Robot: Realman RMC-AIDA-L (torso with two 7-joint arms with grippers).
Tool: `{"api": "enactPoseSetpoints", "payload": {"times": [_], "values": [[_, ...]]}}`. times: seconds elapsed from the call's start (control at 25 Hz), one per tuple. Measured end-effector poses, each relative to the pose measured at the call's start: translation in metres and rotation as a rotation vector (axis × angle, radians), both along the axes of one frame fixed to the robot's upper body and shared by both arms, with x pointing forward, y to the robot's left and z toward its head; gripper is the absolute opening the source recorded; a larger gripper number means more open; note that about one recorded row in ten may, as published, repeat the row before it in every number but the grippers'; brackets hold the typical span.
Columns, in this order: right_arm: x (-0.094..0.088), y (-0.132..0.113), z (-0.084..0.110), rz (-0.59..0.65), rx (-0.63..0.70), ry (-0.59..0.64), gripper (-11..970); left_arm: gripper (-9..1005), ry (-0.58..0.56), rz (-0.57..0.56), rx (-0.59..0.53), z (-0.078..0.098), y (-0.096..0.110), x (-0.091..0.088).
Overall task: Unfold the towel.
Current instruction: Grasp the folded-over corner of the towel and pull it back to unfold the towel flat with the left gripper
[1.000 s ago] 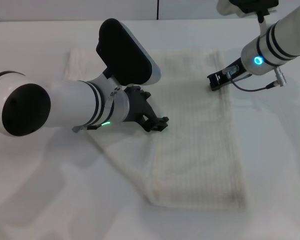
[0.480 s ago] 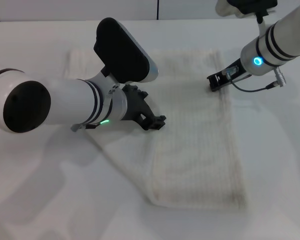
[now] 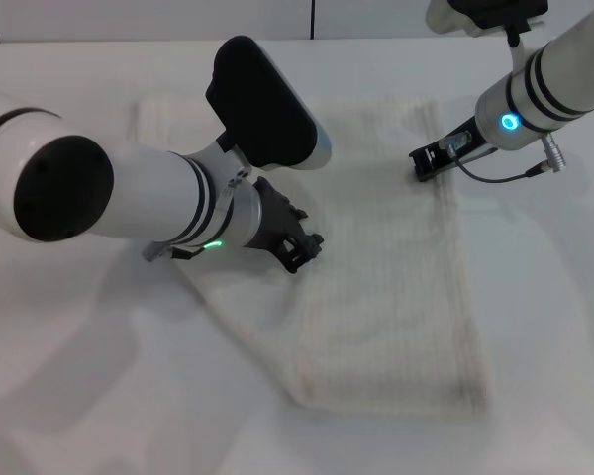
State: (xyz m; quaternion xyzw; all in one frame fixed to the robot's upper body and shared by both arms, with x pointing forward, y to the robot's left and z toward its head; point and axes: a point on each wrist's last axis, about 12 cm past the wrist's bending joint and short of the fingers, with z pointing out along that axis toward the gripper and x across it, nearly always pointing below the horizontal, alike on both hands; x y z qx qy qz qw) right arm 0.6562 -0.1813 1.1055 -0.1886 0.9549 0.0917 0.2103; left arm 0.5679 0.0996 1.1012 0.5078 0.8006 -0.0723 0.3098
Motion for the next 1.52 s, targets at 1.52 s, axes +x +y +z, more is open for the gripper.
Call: {"api": "enactPoseSetpoints", "payload": {"times": [1.52], "values": [[-0.002, -0.003, -0.003, -0.003, -0.009, 0.008, 9, 88, 0.184, 0.433, 0.188, 0.074, 0.065, -0.07]]}}
